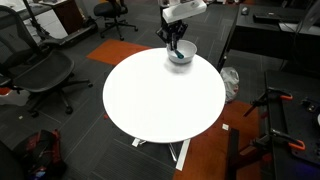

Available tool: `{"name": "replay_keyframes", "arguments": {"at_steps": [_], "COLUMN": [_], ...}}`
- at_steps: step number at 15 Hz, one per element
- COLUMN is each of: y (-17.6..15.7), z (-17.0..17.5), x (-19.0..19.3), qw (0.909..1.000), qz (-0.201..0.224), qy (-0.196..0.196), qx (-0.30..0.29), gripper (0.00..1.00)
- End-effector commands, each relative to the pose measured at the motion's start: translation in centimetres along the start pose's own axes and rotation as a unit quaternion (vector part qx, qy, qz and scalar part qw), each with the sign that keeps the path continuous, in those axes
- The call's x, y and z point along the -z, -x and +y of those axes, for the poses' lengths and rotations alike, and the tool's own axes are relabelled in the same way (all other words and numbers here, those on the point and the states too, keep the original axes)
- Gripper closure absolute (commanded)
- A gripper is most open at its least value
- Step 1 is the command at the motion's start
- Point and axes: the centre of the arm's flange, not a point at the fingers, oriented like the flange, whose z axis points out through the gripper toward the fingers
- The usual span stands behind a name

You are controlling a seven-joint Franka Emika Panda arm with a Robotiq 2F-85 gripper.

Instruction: Pick the marker and put it in the bowl

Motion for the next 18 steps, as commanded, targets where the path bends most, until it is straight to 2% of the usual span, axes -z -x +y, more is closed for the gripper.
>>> {"name": "replay_keyframes", "arguments": {"at_steps": [1, 9, 18], "y": [-2.0, -6.3, -10.5], "z": [2.5, 7.8, 7.5], "x": [-0.5, -2.1, -3.4], "qw": [0.9993, 0.9915, 0.9734], "qz": [-0.013, -0.006, 0.024], "qy": [0.007, 0.024, 0.042], "qx": [-0.034, -0.128, -0.224], "gripper": [0.95, 0.95, 0.95]}}
